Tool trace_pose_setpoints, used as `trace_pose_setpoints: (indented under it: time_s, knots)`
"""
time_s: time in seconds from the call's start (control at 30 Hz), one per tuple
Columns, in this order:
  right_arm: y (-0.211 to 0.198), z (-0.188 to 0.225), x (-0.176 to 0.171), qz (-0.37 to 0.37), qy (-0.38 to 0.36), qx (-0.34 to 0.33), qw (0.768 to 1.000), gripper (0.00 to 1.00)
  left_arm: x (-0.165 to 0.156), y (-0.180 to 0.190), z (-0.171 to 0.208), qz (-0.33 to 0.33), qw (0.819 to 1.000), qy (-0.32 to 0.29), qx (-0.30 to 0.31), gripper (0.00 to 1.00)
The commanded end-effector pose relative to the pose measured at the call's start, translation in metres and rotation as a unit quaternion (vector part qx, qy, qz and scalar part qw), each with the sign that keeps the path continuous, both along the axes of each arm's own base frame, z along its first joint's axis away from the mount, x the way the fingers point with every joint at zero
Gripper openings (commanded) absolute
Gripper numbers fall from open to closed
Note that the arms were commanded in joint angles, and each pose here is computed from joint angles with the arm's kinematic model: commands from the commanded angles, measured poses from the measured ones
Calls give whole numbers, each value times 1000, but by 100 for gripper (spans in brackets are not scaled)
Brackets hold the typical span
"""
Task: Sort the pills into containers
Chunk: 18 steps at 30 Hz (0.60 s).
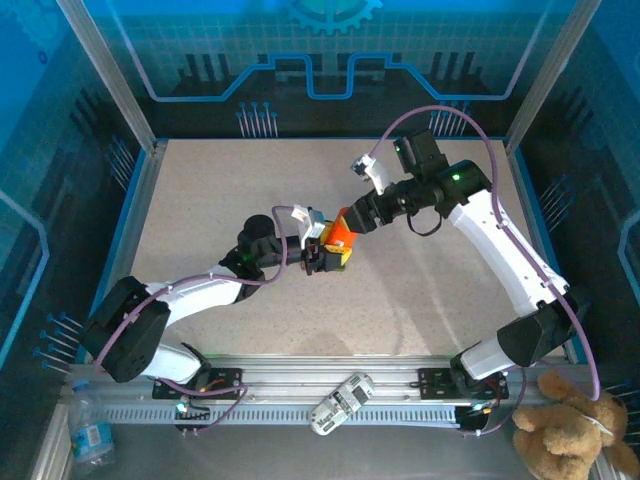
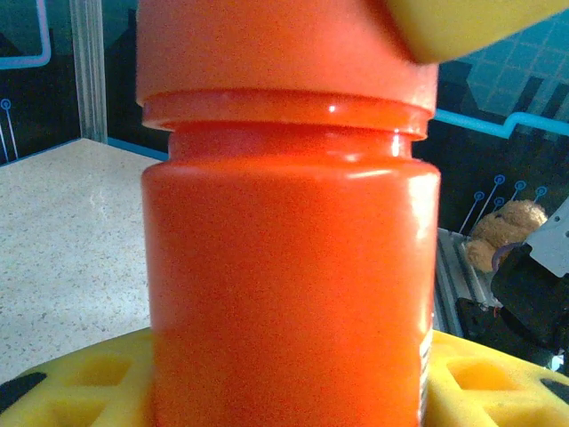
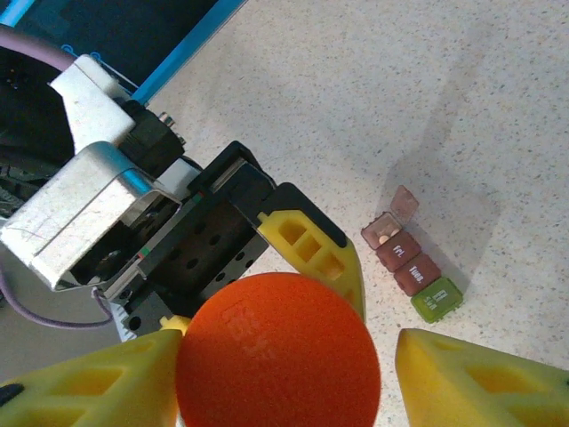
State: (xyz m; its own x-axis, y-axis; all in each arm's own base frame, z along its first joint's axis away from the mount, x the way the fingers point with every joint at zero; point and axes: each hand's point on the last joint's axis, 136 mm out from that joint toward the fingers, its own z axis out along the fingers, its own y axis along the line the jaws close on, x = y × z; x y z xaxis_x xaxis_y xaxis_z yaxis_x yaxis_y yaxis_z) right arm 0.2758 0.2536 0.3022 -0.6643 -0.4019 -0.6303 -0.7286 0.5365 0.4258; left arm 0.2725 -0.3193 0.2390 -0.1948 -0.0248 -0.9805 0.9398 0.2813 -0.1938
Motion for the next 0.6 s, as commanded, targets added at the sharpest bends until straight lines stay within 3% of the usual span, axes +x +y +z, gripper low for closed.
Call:
trace_pose_setpoints:
  time_s: [0.0, 0.33, 0.57]
  knots:
    - [4, 0, -4, 11, 6, -1, 1000, 58, -1, -1, 30, -12, 999, -36, -25, 0]
    - [9, -16, -4, -20, 36, -1, 999, 43, 4, 0, 34, 3, 999, -48, -24, 0]
    - [10, -52, 10, -140, 80, -28, 987, 41, 19, 9, 40, 57, 994, -89, -14, 0]
